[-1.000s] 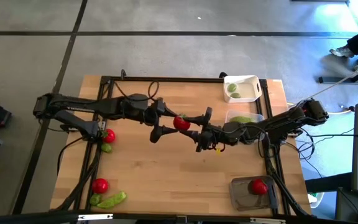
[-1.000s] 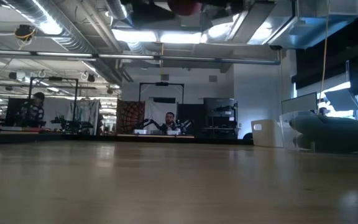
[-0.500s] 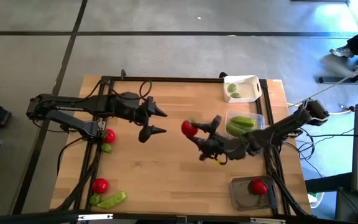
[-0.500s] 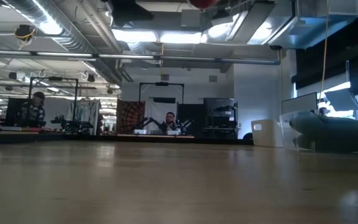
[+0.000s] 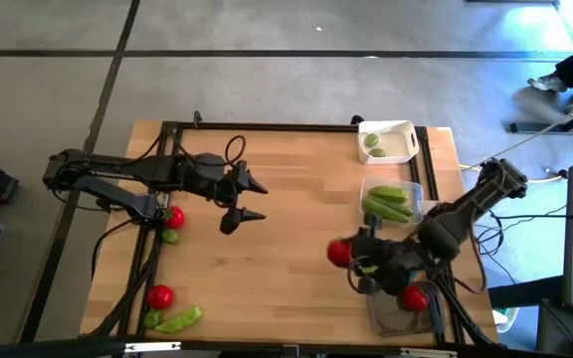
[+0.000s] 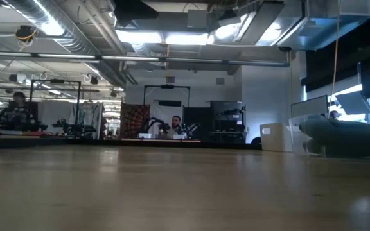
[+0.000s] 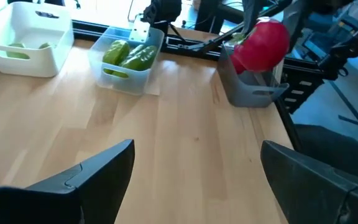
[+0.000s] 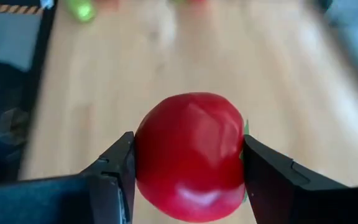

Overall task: Sort produce into baskets
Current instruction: Put the top tomato into the black bin, then put the bottom tomato into the black bin

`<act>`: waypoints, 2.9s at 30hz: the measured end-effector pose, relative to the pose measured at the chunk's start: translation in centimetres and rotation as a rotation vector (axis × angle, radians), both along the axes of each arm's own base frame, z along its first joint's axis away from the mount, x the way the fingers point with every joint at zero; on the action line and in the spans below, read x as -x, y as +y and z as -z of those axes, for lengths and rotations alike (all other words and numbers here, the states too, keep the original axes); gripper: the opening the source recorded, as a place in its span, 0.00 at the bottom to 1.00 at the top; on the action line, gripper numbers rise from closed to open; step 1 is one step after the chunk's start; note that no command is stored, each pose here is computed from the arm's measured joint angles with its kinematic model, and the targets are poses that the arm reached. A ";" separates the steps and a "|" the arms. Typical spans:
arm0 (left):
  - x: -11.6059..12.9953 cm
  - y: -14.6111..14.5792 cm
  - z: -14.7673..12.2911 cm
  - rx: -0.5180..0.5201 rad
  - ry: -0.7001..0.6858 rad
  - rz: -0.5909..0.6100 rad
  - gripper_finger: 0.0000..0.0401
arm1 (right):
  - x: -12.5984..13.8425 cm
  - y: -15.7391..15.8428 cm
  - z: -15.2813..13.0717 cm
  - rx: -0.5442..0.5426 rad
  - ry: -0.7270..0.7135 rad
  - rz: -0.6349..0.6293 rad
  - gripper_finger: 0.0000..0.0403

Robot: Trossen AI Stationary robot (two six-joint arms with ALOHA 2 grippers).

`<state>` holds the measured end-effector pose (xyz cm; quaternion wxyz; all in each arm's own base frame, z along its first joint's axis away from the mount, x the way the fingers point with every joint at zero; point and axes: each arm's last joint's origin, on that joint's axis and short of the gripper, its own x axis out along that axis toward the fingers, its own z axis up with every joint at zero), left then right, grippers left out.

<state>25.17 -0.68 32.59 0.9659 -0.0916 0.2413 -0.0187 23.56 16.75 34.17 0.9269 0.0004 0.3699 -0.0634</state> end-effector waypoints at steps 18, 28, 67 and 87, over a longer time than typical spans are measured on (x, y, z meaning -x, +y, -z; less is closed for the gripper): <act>0.1 -2.2 -0.1 0.039 -0.004 0.067 0.86 | 7.9 5.6 5.8 -0.568 0.347 0.408 0.50; 0.4 -4.0 -0.1 0.045 -0.001 0.138 0.86 | 10.0 6.2 9.8 -0.650 0.478 0.543 0.50; 0.5 -4.6 0.0 0.066 0.004 0.150 0.86 | 11.3 4.2 14.4 -0.526 0.605 0.618 0.65; 1.0 -4.4 -0.9 0.088 0.079 0.090 0.86 | 11.0 4.8 10.9 -0.521 0.633 0.634 0.71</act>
